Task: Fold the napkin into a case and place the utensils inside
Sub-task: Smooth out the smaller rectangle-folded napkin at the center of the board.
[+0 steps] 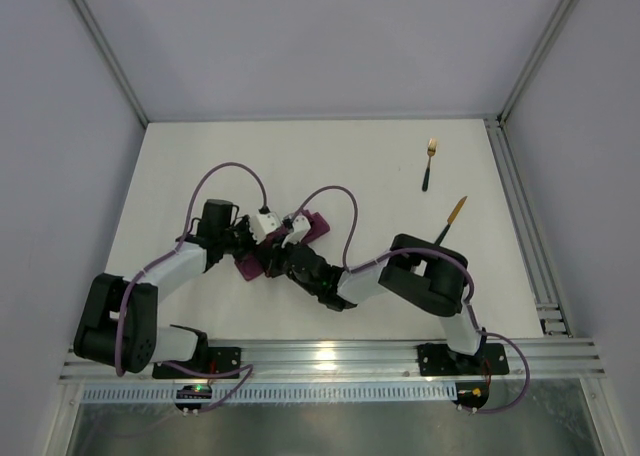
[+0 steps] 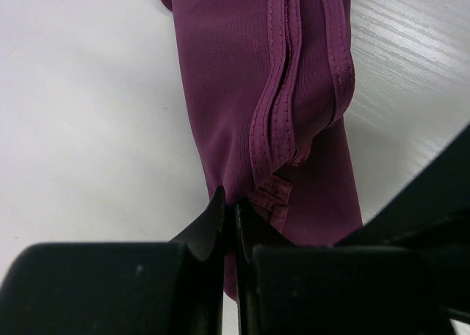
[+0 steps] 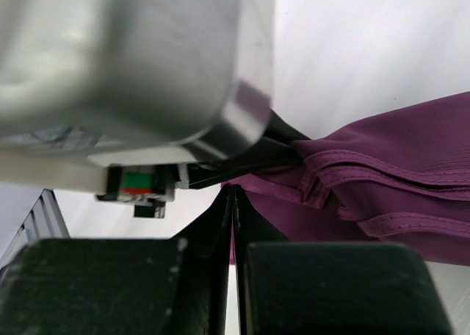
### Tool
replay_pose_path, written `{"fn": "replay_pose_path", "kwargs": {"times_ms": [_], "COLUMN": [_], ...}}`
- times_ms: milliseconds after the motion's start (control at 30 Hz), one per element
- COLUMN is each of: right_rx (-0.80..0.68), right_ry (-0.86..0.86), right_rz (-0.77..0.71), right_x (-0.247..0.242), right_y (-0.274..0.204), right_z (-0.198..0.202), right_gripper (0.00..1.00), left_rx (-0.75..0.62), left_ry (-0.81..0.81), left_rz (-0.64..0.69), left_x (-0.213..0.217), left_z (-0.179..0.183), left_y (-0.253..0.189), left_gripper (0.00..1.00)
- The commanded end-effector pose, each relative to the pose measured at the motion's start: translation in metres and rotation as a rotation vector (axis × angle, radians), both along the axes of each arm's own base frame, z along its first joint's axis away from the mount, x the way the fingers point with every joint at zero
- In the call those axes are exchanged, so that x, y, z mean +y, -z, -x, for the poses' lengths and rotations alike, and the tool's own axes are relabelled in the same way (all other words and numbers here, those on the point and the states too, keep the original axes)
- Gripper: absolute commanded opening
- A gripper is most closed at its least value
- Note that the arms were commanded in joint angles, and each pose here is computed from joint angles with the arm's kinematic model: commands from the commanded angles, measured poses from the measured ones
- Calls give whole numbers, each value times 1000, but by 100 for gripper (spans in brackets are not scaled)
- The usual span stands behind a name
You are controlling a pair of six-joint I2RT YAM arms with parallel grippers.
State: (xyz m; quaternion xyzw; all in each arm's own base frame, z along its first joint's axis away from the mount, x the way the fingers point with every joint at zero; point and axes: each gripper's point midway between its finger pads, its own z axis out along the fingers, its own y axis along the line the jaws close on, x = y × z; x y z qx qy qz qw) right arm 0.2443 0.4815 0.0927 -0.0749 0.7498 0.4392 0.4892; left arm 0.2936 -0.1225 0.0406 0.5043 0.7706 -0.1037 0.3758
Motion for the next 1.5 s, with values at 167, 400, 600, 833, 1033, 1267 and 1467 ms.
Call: {"fn": "replay_pose_path", "kwargs": {"times_ms": [167,400,600,833,1033,1267,1467], "right_rx": [78,120,160,113,123,156,134], "right_ry": [98,131,189,208,182,183,64], "right_rz": [12,54,31,-6,-22,4,42], "right_x": [-6,-4,-11,-10,4,-4,-5], "right_y": [18,40,52,36,32,44,26], "right_z": [-9,-20,-38,-56,-59,-52,-32], "right_gripper": [4,4,4,4,4,4,4], "left_rx": [-15,-14,0,52,59,-64,-97], "left_ry": [6,5,38,118,143,25,14], "left_rz": [77,74,87,62,23,-31,-26], "left_x": [-12,-10,-14,-15,-11,4,3], "left_z": [-4,-2,4,21,22,-7,-11], "left_y": [-27,-27,-28,-17,-11,-16,-18], "left_gripper": [0,0,0,1,6,4,4]}}
